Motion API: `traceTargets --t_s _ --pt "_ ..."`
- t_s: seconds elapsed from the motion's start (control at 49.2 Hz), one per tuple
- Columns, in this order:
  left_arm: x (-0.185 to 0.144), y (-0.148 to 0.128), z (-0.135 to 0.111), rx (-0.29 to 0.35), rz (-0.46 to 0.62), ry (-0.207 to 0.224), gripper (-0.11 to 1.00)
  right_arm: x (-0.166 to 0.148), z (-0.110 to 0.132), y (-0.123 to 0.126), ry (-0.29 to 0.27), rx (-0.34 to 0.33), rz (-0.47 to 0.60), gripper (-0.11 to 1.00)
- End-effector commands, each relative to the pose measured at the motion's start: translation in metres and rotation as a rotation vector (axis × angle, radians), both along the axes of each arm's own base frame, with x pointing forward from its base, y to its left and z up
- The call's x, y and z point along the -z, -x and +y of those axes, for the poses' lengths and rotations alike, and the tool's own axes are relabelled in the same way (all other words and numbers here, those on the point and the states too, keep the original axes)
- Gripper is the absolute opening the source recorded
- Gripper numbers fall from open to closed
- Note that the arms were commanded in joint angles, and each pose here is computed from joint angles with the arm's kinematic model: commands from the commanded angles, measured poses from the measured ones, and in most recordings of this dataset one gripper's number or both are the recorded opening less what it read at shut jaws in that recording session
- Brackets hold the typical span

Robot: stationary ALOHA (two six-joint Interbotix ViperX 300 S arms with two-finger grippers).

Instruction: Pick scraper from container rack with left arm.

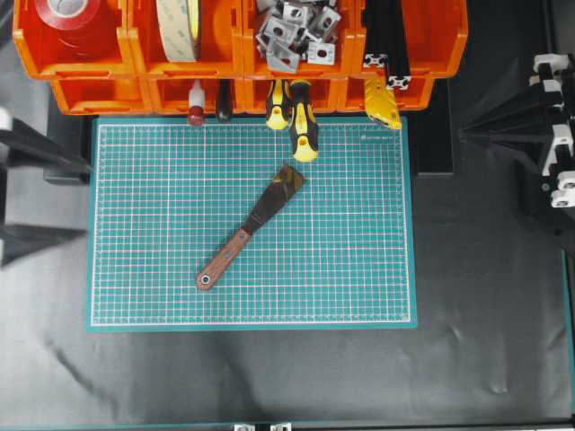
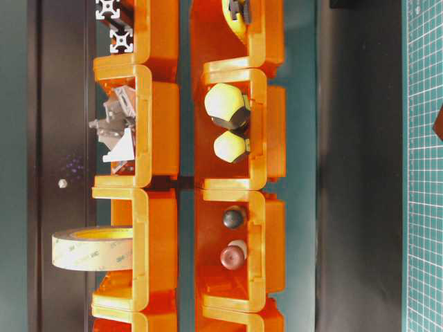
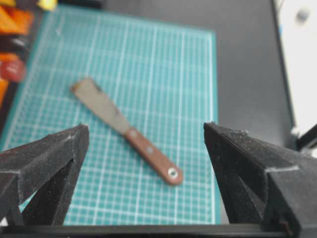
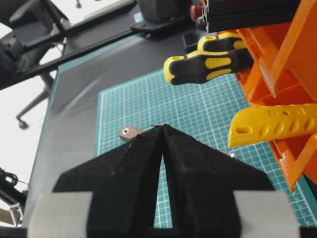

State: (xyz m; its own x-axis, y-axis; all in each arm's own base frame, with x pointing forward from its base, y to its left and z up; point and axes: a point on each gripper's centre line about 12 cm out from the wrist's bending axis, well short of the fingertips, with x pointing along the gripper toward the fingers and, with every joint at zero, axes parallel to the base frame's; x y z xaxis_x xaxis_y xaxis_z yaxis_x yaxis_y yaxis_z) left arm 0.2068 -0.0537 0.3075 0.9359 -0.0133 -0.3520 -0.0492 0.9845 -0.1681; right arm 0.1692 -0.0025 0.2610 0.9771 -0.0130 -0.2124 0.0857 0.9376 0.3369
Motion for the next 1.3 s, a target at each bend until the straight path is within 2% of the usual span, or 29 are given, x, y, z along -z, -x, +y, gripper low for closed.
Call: traceTargets --t_s 0.0,0.102,0.224,0.529,1.282 --pt "-0.013 0.014 0.008 0.003 -0.061 0.0 0.9 -0.011 0.0 -0.002 0.003 0.001 -0.021 0.01" --pt "-0.021 0.028 0.018 -0.001 -0.108 -0.027 0.9 -0.011 0.0 -0.002 0.002 0.001 -0.021 0.01" --pt "-0.024 0.04 0.03 -0.036 -0.124 -0.053 0.89 -0.011 0.0 -0.002 0.002 0.001 -0.023 0.01" --pt "-0.023 0.051 0.038 -0.057 -0.142 -0.048 0.89 -0.012 0.0 -0.001 0.002 0.001 -0.026 0.01" --pt "-0.022 0.051 0.039 -0.062 -0.139 -0.051 0.89 -0.013 0.0 -0.001 0.002 0.001 -0.032 0.01"
